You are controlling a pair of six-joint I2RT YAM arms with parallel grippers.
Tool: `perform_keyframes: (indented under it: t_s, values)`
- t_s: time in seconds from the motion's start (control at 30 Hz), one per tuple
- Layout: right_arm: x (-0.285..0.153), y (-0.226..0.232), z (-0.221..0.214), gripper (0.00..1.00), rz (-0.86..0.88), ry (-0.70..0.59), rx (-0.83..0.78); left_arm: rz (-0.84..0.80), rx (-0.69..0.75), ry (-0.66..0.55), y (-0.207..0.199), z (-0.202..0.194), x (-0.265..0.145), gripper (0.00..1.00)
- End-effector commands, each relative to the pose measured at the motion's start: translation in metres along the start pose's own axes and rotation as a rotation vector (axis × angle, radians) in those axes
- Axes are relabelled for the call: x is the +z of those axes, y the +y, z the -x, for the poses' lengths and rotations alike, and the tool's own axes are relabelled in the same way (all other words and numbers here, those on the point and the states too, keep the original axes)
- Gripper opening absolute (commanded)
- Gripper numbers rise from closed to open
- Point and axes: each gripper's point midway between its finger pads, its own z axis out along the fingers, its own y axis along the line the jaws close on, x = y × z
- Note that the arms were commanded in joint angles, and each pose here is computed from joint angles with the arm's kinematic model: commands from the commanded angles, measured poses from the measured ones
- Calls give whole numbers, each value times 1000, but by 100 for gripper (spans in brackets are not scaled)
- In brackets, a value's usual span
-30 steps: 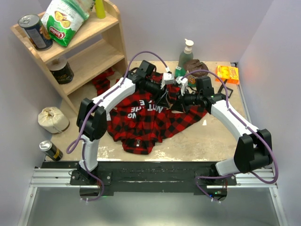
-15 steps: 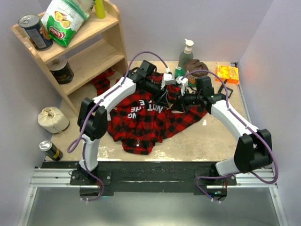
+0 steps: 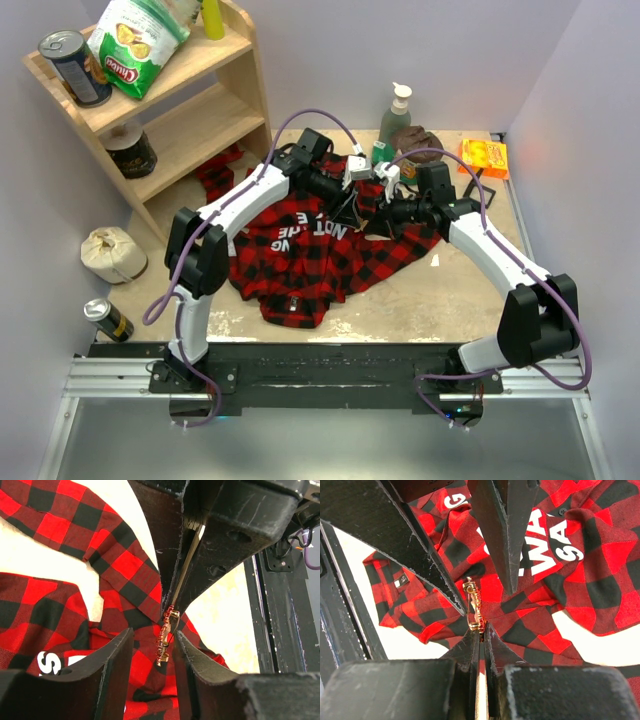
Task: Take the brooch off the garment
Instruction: Adjust the brooch.
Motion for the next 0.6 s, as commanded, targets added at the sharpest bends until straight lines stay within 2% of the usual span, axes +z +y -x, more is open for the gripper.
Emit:
perform_keyframes:
  t_s: [0.0, 0.57]
  values:
    - [-7, 10, 21, 0, 33, -42, -61, 52, 66, -27, 7, 22, -5, 42]
    - [-7, 15, 20, 0, 64, -38, -70, 81, 78, -41, 11, 29, -9, 41]
